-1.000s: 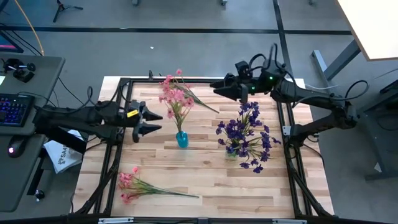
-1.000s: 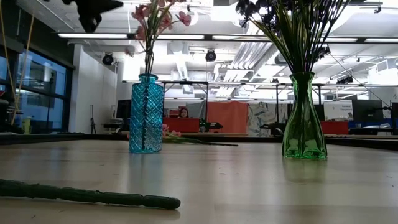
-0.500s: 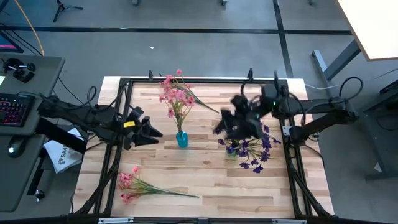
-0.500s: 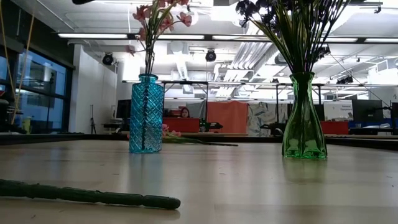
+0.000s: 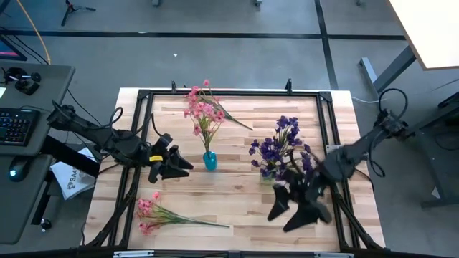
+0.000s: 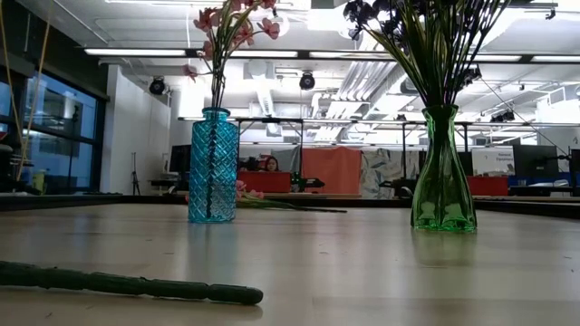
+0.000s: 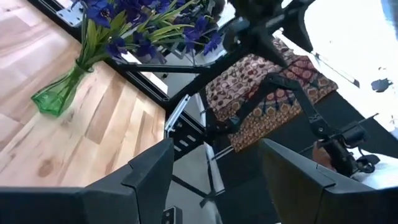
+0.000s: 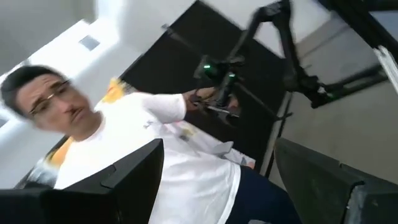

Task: Sort flowers into vase by color
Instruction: Put the bottom pink flowers into the blue vase

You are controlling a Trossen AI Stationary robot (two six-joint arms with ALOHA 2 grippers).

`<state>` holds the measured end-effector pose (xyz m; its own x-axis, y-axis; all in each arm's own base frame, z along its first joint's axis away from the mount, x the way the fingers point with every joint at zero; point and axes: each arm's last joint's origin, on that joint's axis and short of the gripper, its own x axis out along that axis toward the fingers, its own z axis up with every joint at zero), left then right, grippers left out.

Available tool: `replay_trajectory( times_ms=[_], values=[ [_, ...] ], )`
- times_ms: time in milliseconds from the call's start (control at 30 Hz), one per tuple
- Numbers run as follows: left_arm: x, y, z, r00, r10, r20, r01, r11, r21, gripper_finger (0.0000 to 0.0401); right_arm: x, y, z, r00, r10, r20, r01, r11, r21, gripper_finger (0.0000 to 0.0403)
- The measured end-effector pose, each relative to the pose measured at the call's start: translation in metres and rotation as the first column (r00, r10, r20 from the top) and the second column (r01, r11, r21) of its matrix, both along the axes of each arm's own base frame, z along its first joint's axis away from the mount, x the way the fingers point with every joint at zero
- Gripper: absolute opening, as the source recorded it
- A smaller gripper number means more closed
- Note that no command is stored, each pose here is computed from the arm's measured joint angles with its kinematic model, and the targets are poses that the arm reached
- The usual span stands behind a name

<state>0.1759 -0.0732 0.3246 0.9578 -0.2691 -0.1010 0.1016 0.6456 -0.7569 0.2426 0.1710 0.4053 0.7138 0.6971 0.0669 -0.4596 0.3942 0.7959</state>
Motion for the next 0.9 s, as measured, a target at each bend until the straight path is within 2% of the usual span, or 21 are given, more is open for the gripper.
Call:
replay_trajectory(
  times_ms=[133,300,400,533,733,900],
  values=[
    [0.000,0.000,0.000,1.000,-0.023,0.013,0.022,0.999,0.045,0.0223,-0.004,0.032,-0.016,0.988,-0.102,-0.113,0.106,0.994,0.036,0.0300],
    [-0.002,-0.005,0.000,0.982,-0.187,0.016,0.186,0.981,0.061,0.0223,0.013,0.065,-0.057,0.926,-0.225,-0.303,0.253,0.966,0.054,0.0300],
    [-0.003,-0.007,-0.001,0.958,-0.286,0.012,0.284,0.955,0.082,0.0223,0.031,0.080,-0.085,0.889,-0.224,-0.400,0.284,0.954,0.096,0.0300],
    [-0.005,-0.009,-0.002,0.934,-0.356,0.014,0.352,0.928,0.126,0.0223,0.055,0.094,-0.121,0.854,-0.213,-0.475,0.313,0.939,0.143,0.0300],
    [-0.005,-0.009,-0.004,0.926,-0.378,0.000,0.373,0.914,0.159,0.0223,0.079,0.102,-0.163,0.799,-0.174,-0.575,0.331,0.926,0.179,0.0300],
    [-0.005,-0.009,-0.005,0.933,-0.361,-0.005,0.356,0.919,0.169,0.0223,0.106,0.112,-0.182,0.791,-0.110,-0.602,0.246,0.958,0.147,0.0300]
  ],
)
